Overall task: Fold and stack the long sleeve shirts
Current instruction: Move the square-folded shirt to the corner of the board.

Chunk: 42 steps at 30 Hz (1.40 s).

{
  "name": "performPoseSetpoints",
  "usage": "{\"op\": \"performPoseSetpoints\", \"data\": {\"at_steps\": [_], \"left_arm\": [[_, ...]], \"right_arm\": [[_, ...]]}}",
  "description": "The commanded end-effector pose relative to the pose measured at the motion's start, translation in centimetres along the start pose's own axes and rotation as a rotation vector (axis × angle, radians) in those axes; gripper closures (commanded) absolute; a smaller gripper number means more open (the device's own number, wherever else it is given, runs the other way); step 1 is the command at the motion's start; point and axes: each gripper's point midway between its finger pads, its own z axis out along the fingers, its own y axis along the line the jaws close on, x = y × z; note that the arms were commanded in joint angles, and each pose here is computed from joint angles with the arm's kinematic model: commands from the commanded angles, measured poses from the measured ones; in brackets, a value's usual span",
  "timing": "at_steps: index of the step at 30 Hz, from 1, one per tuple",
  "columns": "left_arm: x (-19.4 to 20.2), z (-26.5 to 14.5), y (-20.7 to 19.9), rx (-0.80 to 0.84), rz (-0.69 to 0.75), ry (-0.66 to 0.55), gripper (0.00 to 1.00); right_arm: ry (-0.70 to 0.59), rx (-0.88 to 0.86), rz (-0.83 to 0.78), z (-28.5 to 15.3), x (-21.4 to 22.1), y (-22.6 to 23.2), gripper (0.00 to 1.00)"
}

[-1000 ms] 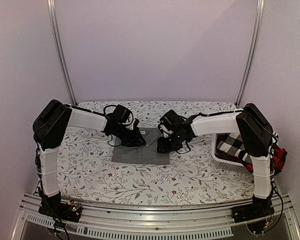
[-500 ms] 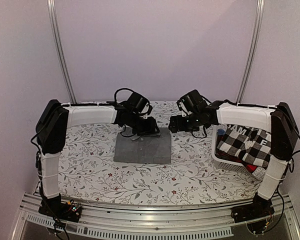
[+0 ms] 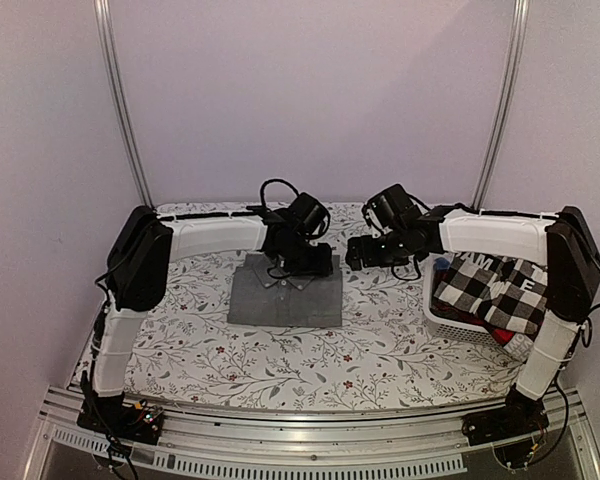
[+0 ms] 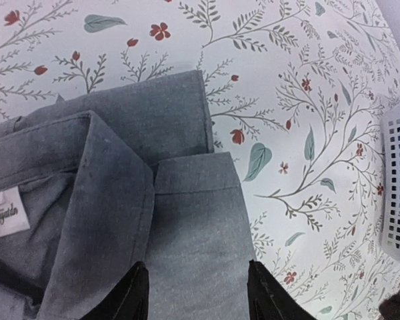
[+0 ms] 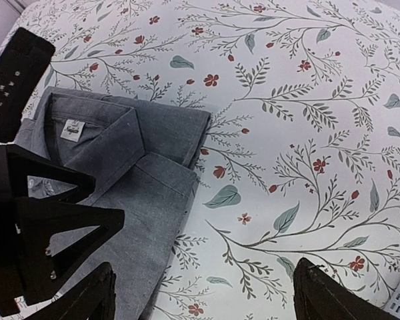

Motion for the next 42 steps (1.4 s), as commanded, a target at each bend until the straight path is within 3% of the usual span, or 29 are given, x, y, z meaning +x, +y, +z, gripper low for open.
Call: {"op": "performPoseSetpoints", "data": {"at_steps": [1,6,17,42], "left_arm": [[-0.2,2.5,0.4,-0.068,0.058,0.021,0.49],[-0.3,4.8,1.3,-0.136,0.090,0.057,0.46],[5.0,6.2,4.8,-0.193,0.109,0.174,0.46],[15.8,-6.7,15.9,-0.200,-0.032,0.268,0.47]], "right_arm": [[-0.064,0.014,0.020,-1.9,-1.6,-1.1,0.08],[-0.075,0.025,0.029,-2.3,-1.8,-1.7,0.02],[-0.069,0.022,0.037,-2.1,-1.6,-1.8,0.01],[-0.040,0.001,0.022,0.0,-1.4,-1.1,0.01]]}}
